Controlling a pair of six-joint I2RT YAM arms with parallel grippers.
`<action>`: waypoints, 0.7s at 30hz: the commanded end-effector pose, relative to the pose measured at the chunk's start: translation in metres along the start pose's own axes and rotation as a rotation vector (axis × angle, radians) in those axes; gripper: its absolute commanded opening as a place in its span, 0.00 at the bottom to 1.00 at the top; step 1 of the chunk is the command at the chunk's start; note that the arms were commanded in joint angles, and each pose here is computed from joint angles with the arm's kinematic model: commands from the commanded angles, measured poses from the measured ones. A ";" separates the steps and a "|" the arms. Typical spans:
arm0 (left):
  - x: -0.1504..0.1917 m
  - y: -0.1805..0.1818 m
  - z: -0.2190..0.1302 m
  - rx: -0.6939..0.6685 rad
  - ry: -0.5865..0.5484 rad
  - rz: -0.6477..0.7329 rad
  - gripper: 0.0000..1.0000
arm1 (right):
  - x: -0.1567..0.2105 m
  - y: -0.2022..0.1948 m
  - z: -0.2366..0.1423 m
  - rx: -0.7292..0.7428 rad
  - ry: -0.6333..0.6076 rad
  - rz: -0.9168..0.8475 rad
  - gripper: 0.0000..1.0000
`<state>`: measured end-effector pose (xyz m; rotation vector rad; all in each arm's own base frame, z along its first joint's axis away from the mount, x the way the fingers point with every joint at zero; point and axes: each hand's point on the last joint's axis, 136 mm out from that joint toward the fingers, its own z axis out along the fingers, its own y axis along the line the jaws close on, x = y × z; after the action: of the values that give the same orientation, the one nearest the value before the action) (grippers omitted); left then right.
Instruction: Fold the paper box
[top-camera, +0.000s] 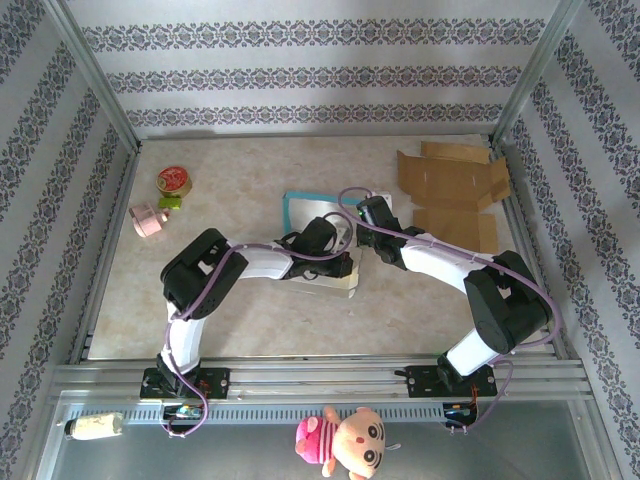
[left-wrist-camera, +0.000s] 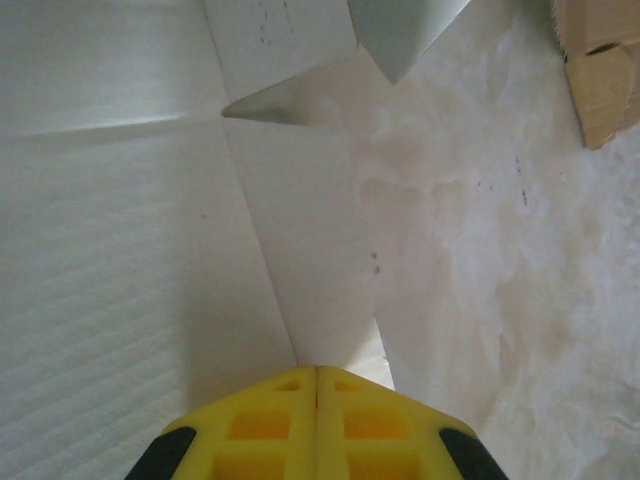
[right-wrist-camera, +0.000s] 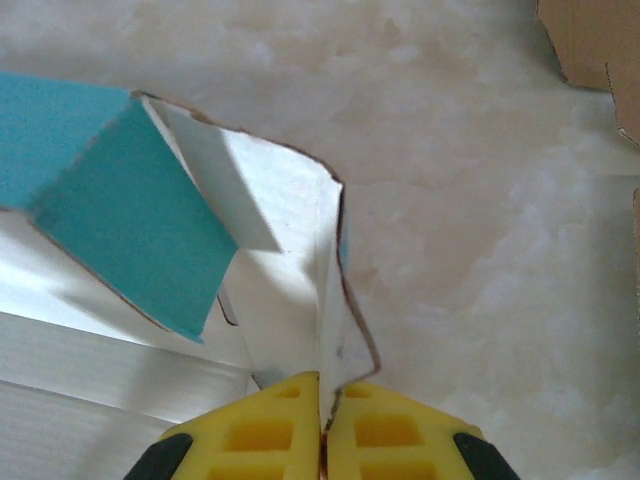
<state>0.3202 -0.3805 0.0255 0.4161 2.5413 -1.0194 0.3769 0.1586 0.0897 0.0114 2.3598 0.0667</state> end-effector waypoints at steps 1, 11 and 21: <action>0.018 0.009 0.014 -0.012 0.095 -0.013 0.00 | -0.009 0.008 -0.005 -0.027 -0.004 0.047 0.10; 0.021 0.056 0.015 -0.164 0.098 -0.048 0.00 | -0.007 0.024 -0.008 -0.111 0.073 0.187 0.12; 0.018 0.056 0.016 -0.137 0.072 -0.069 0.00 | 0.026 0.028 0.003 -0.125 0.171 0.274 0.12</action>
<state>0.3371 -0.3835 0.0246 0.4106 2.5392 -1.0122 0.3702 0.1805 0.0886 0.2157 2.4439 0.2939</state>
